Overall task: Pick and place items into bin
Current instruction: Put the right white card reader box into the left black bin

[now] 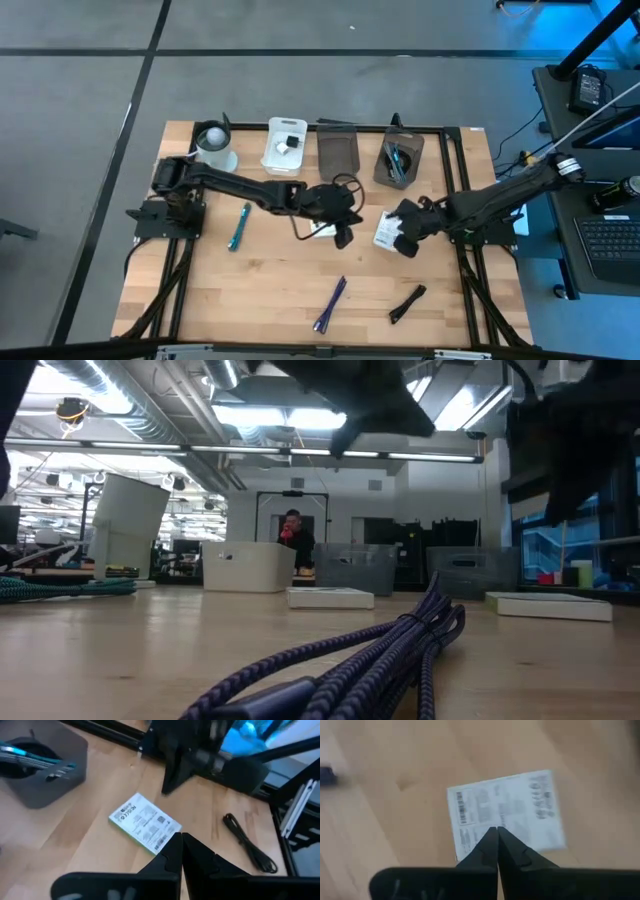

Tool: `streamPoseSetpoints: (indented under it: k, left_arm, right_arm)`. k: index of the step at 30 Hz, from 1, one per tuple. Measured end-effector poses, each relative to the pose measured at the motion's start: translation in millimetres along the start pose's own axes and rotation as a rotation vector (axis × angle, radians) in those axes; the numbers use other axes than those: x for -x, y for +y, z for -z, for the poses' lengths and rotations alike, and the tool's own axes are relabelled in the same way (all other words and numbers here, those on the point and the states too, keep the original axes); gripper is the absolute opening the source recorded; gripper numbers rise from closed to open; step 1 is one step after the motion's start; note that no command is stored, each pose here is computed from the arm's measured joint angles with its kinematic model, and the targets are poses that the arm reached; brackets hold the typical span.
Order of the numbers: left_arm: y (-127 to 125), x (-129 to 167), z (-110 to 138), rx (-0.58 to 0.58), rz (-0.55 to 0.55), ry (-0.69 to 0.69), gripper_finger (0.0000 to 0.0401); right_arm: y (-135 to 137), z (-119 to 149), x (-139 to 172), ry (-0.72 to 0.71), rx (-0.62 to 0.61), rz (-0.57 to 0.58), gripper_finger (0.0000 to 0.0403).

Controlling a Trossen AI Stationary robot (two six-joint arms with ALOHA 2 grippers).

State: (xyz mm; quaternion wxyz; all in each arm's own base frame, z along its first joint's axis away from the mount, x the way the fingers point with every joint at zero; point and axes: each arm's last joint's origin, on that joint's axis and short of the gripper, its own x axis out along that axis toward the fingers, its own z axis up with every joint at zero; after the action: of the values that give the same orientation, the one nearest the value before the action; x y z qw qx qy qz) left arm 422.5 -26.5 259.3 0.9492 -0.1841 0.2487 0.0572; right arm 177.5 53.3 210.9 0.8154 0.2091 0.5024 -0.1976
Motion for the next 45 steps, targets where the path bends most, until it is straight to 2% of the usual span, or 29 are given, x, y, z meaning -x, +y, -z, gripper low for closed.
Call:
streamPoseSetpoints:
  k: [3, 7, 11, 15, 21, 26, 30, 34, 39, 45]
  left_arm:
    - [4, -19, -6, -0.028, 0.020, 0.018, 0.0001]
    - [12, -42, -12, -0.028, 0.020, 0.055, 0.0003]
    - [24, -61, -9, -0.015, 0.005, 0.100, 0.0004]
    - [36, -74, -7, 0.008, 0.016, 0.121, 0.0015]
    - [56, -89, 5, 0.139, -0.008, 0.171, 0.0069]
    - [61, -94, 8, 0.142, -0.024, 0.162, 0.0103]
    - [64, -98, 10, 0.117, -0.020, 0.163, 0.0108]
    - [67, -105, 19, 0.152, -0.016, 0.196, 0.0105]
    - [69, -118, 29, 0.182, 0.047, 0.202, 0.0106]
    - [75, -130, 44, 0.232, 0.037, 0.235, 0.0105]
  right_arm:
    - [-7, -1, 18, 0.002, -0.134, 0.040, 0.0000]
    - [-16, 4, 28, -0.010, -0.340, 0.028, 0.0001]
    - [-25, 14, 21, 0.019, -0.494, 0.033, 0.0019]
    - [-30, 26, 4, 0.065, -0.590, 0.047, 0.0050]
    - [-32, 40, -27, 0.101, -0.689, -0.066, 0.0090]
    - [-33, 45, -42, 0.071, -0.729, -0.151, 0.0108]
    - [-37, 50, -46, 0.077, -0.734, -0.135, 0.0109]
    - [-40, 54, -51, 0.084, -0.781, -0.120, 0.0109]
    - [-43, 57, -55, 0.088, -0.807, -0.112, 0.0116]
    - [-43, 59, -63, 0.061, -0.834, -0.108, 0.0128]
